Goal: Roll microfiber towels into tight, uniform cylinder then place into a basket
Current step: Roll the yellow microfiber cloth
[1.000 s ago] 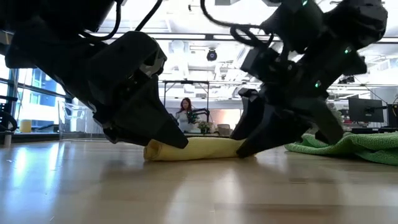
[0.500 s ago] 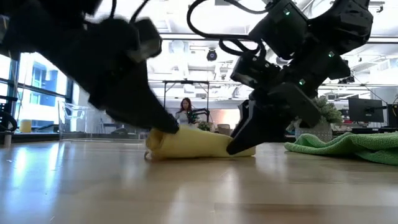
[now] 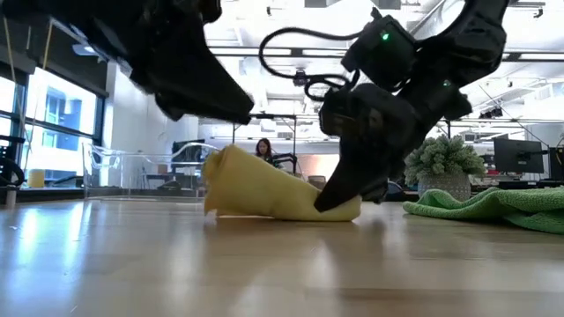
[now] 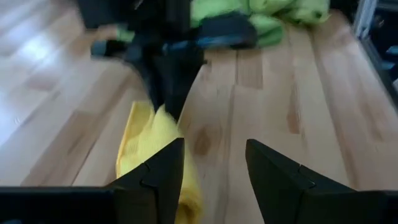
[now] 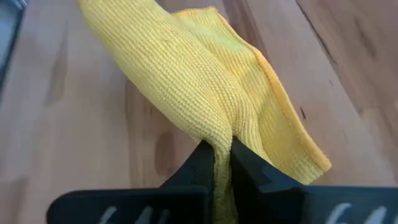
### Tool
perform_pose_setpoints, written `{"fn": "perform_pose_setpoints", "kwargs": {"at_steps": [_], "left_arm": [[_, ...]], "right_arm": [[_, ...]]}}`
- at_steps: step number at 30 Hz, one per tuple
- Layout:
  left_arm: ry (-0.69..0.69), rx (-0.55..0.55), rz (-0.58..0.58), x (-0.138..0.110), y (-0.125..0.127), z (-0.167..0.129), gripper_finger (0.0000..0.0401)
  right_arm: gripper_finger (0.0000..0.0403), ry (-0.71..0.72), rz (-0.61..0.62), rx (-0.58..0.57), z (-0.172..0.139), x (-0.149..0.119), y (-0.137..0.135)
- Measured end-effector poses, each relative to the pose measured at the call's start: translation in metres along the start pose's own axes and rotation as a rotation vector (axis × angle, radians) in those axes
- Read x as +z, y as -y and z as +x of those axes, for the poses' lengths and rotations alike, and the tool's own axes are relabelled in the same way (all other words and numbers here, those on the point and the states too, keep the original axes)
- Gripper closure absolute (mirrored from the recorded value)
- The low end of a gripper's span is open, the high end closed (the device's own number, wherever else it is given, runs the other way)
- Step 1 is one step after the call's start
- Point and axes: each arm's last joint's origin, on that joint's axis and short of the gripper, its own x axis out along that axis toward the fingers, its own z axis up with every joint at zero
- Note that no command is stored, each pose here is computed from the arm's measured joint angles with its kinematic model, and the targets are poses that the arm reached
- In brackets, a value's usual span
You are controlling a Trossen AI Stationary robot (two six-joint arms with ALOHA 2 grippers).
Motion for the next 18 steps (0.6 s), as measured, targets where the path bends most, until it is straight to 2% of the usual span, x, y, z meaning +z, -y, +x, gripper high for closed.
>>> {"fn": "perform_pose_setpoints", "kwargs": {"at_steps": [6, 13, 18], "left_arm": [[-0.005, 0.014, 0.014, -0.012, 0.002, 0.016, 0.024], [-0.032, 0.143, 0.091, -0.04, -0.002, 0.039, 0.024], [-0.075, 0.149, 0.1, -0.05, -0.001, 0.048, 0.024]], "right_arm": [[0.0389, -0.05, 0.099, 0.056, -0.001, 0.01, 0.008], [0.0389, -0.114, 0.106, 0.015, -0.002, 0.023, 0.005], [0.0389, -0.13, 0.105, 0.023, -0.002, 0.027, 0.002]]}}
